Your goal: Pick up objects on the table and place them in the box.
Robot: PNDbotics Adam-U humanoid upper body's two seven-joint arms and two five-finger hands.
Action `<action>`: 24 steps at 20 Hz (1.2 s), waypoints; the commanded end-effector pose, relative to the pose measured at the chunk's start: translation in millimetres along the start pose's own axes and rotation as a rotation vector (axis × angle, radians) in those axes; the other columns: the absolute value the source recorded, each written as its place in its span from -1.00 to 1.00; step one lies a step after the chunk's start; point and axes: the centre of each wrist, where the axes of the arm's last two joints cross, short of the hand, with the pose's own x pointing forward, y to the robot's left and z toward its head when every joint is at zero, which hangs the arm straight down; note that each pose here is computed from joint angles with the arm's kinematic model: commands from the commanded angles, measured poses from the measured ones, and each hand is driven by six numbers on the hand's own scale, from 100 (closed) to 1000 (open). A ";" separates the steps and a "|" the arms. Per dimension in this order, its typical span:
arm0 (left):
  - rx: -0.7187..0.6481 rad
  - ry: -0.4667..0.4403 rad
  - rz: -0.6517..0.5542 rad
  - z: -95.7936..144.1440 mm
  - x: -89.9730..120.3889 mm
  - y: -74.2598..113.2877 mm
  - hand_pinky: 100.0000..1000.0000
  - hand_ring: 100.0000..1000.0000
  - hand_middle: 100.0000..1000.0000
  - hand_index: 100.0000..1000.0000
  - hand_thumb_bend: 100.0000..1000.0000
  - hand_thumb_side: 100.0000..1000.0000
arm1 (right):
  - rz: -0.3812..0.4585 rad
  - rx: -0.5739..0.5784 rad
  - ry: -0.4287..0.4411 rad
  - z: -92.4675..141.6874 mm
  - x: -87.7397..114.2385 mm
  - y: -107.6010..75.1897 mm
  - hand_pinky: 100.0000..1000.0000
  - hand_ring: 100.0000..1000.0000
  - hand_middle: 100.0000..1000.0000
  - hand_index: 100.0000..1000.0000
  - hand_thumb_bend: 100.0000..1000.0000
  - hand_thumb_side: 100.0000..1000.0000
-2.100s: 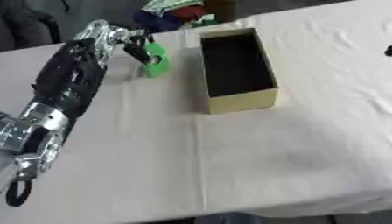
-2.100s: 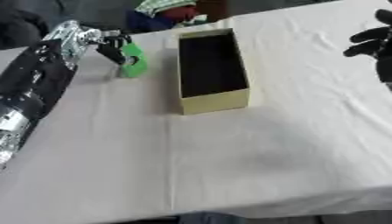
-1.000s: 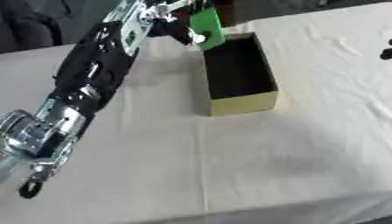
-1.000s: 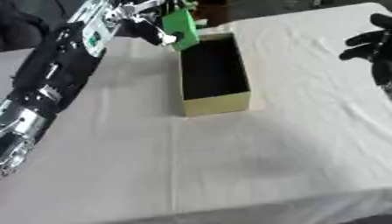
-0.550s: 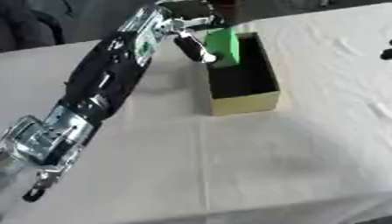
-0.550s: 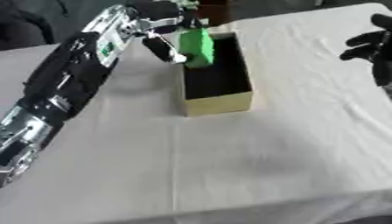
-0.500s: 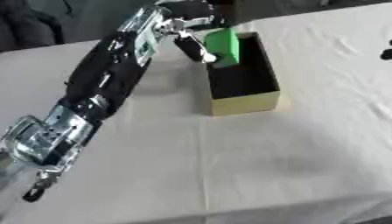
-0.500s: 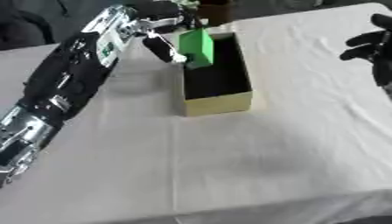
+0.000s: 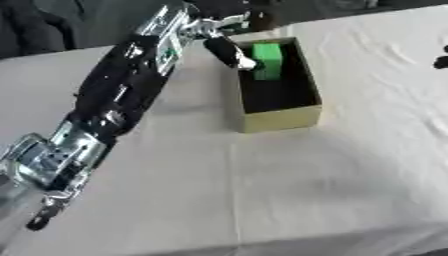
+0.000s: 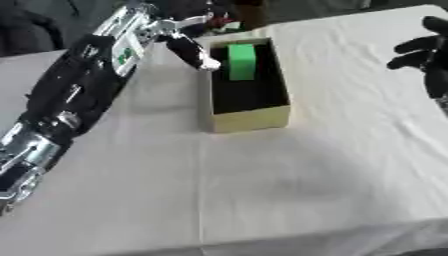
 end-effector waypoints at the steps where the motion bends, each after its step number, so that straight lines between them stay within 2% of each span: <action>1: 0.120 -0.032 -0.079 21.7 -3.8 38.7 0.62 0.68 0.73 0.89 0.21 0.15 | 0.038 0.008 -0.005 1.5 4.6 -7.4 0.69 0.42 0.48 1.00 -1.00 -0.15; 4: 0.140 -0.081 -0.159 47.2 4.0 58.0 0.64 0.71 0.77 0.92 0.59 0.12 | 0.044 -0.005 0.013 7.4 3.7 -8.7 0.69 0.42 0.48 1.00 -1.00 -0.15; 7: 0.156 -0.091 -0.221 80.6 9.4 69.9 0.62 0.70 0.76 0.92 0.66 -0.03 | 0.048 -0.014 0.019 10.1 3.9 -9.6 0.69 0.42 0.48 1.00 -1.00 -0.15; 11: 0.203 -0.045 -0.207 121.8 13.2 71.4 0.59 0.67 0.71 0.89 0.47 -0.23 | 0.053 -0.027 0.021 12.3 4.9 -10.9 0.68 0.42 0.48 1.00 -1.00 -0.16; 15: 0.281 0.005 -0.122 154.8 20.9 65.3 0.57 0.63 0.66 0.86 0.27 -0.28 | 0.062 -0.039 0.021 13.6 7.0 -12.4 0.68 0.42 0.48 1.00 -1.00 -0.15; 16: 0.297 0.010 -0.108 160.7 23.9 64.9 0.57 0.63 0.66 0.86 0.27 -0.28 | 0.064 -0.042 0.020 13.7 7.7 -12.8 0.68 0.42 0.48 1.00 -1.00 -0.15; 17: 0.313 0.018 -0.086 166.6 26.7 62.4 0.55 0.60 0.61 0.84 0.12 -0.27 | 0.067 -0.046 0.021 14.9 8.3 -13.3 0.68 0.42 0.48 1.00 -1.00 -0.15; 18: 0.328 0.023 -0.064 172.0 29.5 60.3 0.54 0.59 0.60 0.84 0.06 -0.27 | 0.069 -0.050 0.022 16.1 9.1 -13.8 0.68 0.42 0.48 1.00 -1.00 -0.14; 24: 0.362 0.073 0.023 195.1 37.7 43.1 0.53 0.57 0.57 0.82 -0.10 -0.26 | 0.076 -0.075 0.032 23.0 11.9 -16.4 0.68 0.42 0.47 1.00 -1.00 -0.15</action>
